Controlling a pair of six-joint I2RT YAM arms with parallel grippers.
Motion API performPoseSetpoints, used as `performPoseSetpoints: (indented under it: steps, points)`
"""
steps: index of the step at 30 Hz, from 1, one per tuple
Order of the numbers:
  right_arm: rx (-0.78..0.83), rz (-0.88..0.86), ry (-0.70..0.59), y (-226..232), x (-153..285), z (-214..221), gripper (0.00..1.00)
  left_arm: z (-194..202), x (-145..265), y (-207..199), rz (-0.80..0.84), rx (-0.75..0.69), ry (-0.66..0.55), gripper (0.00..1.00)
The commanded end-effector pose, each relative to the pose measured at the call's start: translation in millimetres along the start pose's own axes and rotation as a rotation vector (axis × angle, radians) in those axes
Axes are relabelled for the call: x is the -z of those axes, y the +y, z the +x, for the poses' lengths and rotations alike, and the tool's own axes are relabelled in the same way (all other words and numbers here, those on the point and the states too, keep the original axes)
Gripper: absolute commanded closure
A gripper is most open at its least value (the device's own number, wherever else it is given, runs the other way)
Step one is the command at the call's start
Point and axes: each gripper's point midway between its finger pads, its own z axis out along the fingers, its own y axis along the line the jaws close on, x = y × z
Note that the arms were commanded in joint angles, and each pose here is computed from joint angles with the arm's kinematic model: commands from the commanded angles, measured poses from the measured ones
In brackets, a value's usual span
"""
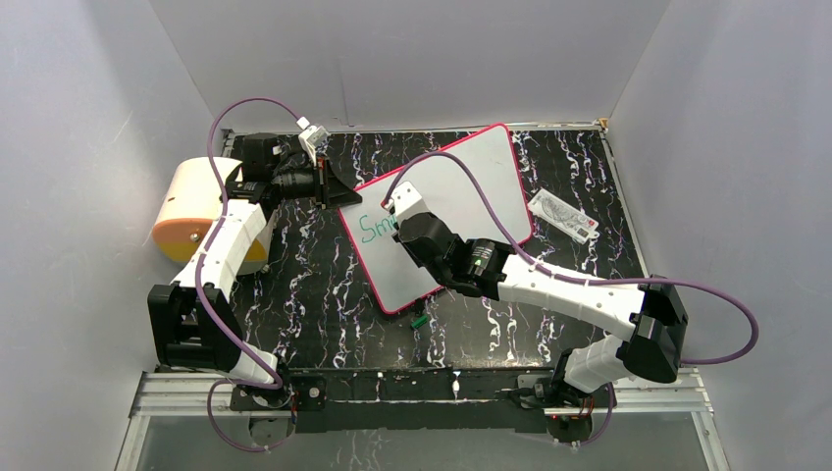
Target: Write a sentence on the whiteboard
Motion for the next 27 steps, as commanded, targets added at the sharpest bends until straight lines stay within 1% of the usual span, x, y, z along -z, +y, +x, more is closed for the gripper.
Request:
performPoseSetpoints:
  steps: [1, 9, 15, 27]
  points:
    - [-0.047, 0.046, -0.052, -10, 1, -13, 1.00, 24, -4, 12, -0.041, 0.031, 0.054, 1.00]
    - [-0.060, 0.066, -0.083, -15, 2, -20, 1.00, 24, -4, 12, -0.043, 0.029, 0.053, 1.00]
    - [-0.078, 0.057, -0.113, -21, 13, -24, 1.00, 24, -4, 12, -0.044, 0.031, 0.054, 1.00]
    - [-0.105, 0.042, -0.121, -31, 18, -20, 1.00, 23, -4, 12, -0.044, 0.030, 0.053, 1.00]
